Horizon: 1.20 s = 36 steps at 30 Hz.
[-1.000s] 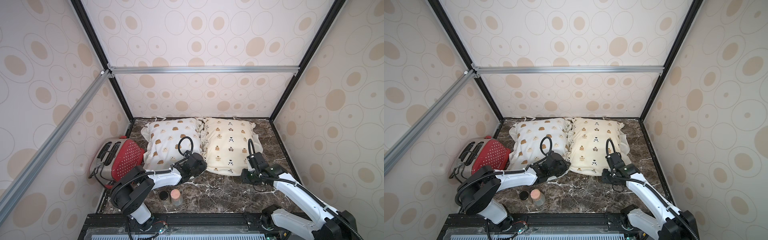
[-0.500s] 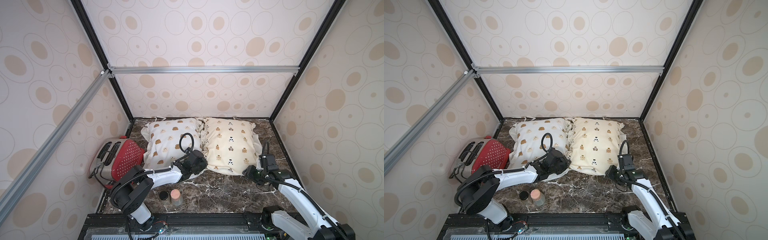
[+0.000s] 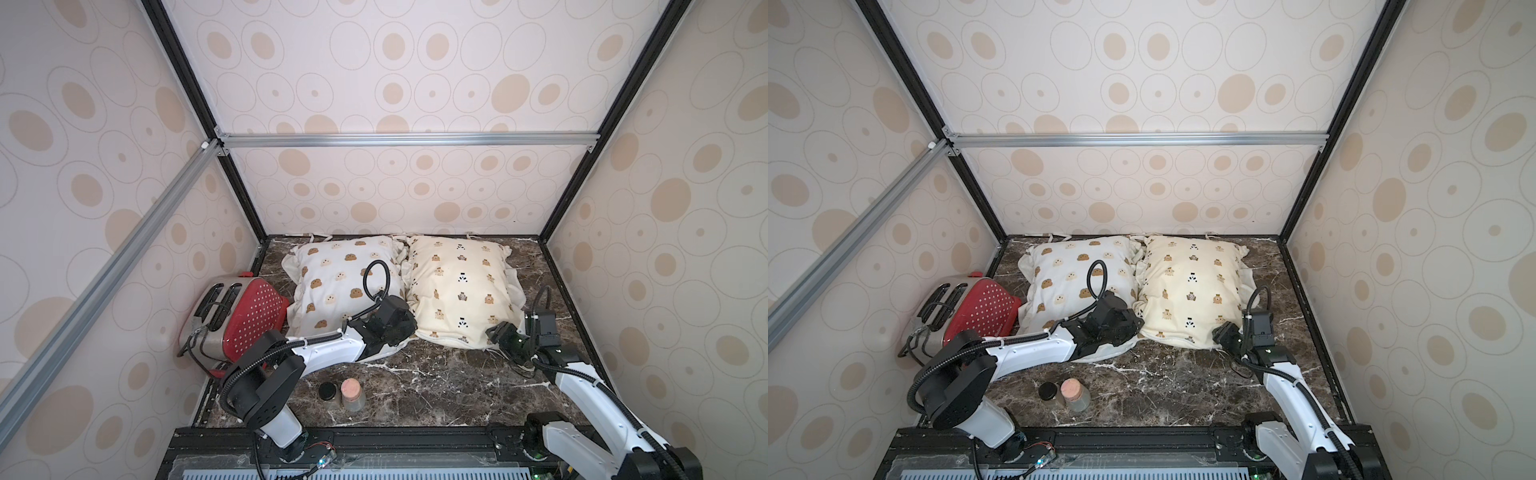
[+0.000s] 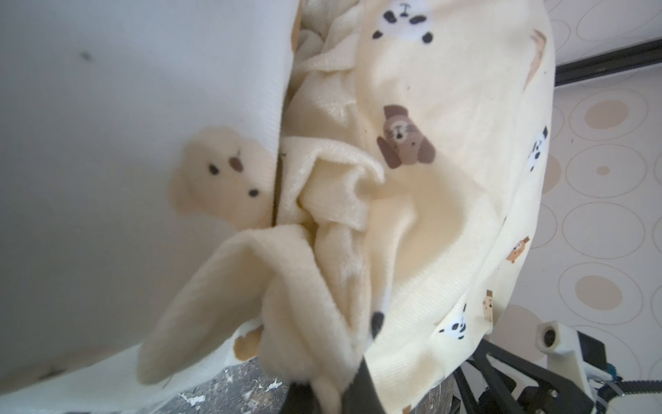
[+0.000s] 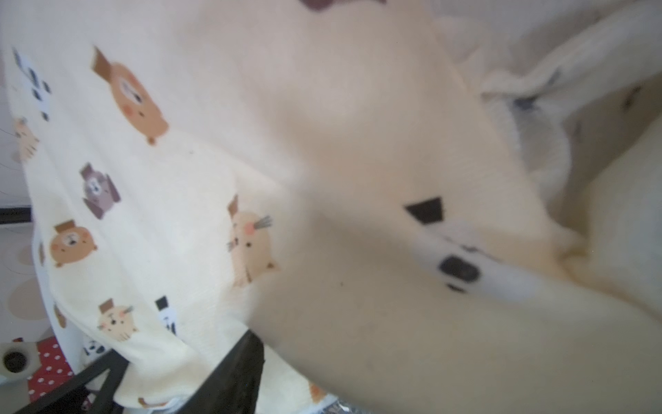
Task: Zip up pillowcases
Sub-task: Adjust the pillowcase at the center of the board.
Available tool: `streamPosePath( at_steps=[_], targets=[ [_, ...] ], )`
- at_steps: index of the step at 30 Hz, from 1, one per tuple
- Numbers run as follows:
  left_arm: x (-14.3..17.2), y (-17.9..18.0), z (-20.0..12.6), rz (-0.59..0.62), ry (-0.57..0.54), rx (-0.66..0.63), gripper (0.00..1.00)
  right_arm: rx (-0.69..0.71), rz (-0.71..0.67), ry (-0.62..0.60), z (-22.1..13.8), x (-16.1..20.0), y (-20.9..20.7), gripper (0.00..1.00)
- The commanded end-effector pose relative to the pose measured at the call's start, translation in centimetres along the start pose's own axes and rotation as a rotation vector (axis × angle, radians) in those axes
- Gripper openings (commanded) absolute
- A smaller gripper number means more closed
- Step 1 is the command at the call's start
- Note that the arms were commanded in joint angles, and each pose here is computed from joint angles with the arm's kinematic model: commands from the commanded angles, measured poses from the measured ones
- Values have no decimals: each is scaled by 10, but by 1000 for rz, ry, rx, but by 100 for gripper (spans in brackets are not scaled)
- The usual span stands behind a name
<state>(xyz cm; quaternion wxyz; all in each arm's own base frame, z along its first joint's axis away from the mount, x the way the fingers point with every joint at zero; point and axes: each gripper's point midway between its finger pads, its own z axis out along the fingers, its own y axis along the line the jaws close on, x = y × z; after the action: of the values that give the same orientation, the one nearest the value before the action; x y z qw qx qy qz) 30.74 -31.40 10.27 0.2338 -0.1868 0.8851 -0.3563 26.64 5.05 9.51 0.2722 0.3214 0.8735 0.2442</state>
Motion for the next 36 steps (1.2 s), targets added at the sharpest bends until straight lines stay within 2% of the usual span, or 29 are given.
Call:
streamPosePath(
  at_steps=[1, 4, 7, 9, 13, 15, 18, 22, 25, 27, 32, 36],
  targets=[
    [-11, -12, -6, 40, -2, 18, 0, -104, 30, -87, -16, -30, 21, 62],
    [-13, -20, -7, 69, 24, 36, 0, -182, -7, -97, -28, -37, 37, 64],
    [-18, -19, -11, 91, 23, 15, 0, -189, -46, -53, -40, -34, 41, 64],
    [-21, -18, -14, 92, 11, 15, 0, -171, -19, -22, -45, -28, 36, 66],
    [-22, -22, -14, 107, 45, 23, 0, -273, 21, 27, -56, -20, 52, 68],
    [-21, -22, -14, 100, 55, 24, 0, -253, 17, 46, -58, -17, 51, 70],
    [-20, -30, -16, 81, 61, 62, 0, -239, -10, 139, -48, 4, 43, 70],
    [-21, -36, -20, 61, 67, 76, 0, -139, -108, 188, -37, 36, 24, 70],
    [-24, -42, -23, 60, 69, 80, 0, -155, -145, 230, -33, 51, 25, 70],
    [-26, -44, -26, 71, 68, 71, 0, -158, -144, 231, -32, 52, 24, 72],
    [-29, -49, -29, 82, 70, 69, 0, -49, -88, 162, -29, 46, -1, 78],
    [-30, -51, -30, 80, 71, 78, 0, -194, -76, 89, -18, 30, 25, 85]
  ],
)
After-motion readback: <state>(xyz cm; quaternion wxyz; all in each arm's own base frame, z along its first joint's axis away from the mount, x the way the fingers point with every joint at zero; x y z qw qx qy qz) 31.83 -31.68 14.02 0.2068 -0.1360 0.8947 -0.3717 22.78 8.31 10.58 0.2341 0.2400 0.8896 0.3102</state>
